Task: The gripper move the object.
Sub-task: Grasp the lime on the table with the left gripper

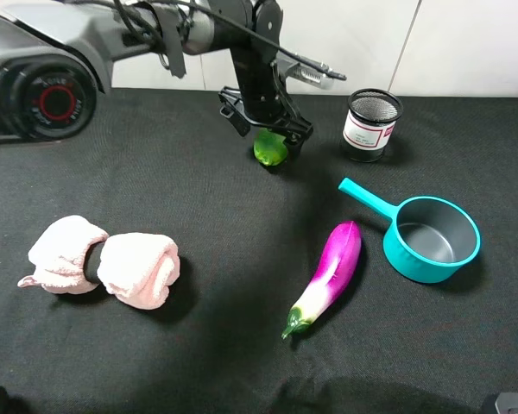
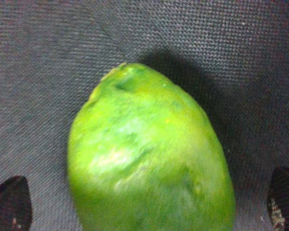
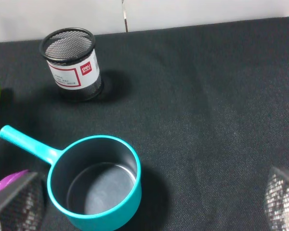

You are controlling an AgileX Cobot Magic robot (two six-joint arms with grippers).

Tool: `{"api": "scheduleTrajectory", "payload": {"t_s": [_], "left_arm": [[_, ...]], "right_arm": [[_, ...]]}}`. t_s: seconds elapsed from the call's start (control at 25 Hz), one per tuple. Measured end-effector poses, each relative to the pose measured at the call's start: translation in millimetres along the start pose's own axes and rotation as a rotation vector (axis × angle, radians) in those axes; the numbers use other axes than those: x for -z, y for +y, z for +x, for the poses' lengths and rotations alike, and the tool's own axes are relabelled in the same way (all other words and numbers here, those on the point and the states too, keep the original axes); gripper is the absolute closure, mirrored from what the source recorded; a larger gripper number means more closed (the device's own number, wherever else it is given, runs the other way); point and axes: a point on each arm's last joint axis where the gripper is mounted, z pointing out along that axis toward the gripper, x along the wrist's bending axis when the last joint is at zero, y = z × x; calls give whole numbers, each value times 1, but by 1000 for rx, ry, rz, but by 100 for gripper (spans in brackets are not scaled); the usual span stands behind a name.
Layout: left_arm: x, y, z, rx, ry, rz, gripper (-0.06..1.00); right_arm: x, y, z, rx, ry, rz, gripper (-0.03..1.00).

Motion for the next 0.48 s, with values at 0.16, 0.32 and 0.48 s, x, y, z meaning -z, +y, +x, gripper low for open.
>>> {"api": "scheduleTrajectory", "payload": {"t_s": [0.16, 0.32, 0.48], "left_arm": [[-11, 0, 0, -1, -1, -9, -2], [-18, 0, -1, -1, -1, -21, -2], [-23, 0, -1, -2, -2, -27, -1]], "right_arm": [[0, 0, 0, 0, -1, 0, 27], [0, 0, 0, 1, -1, 0, 27], [0, 0, 0, 3, -5, 0, 27]]}}
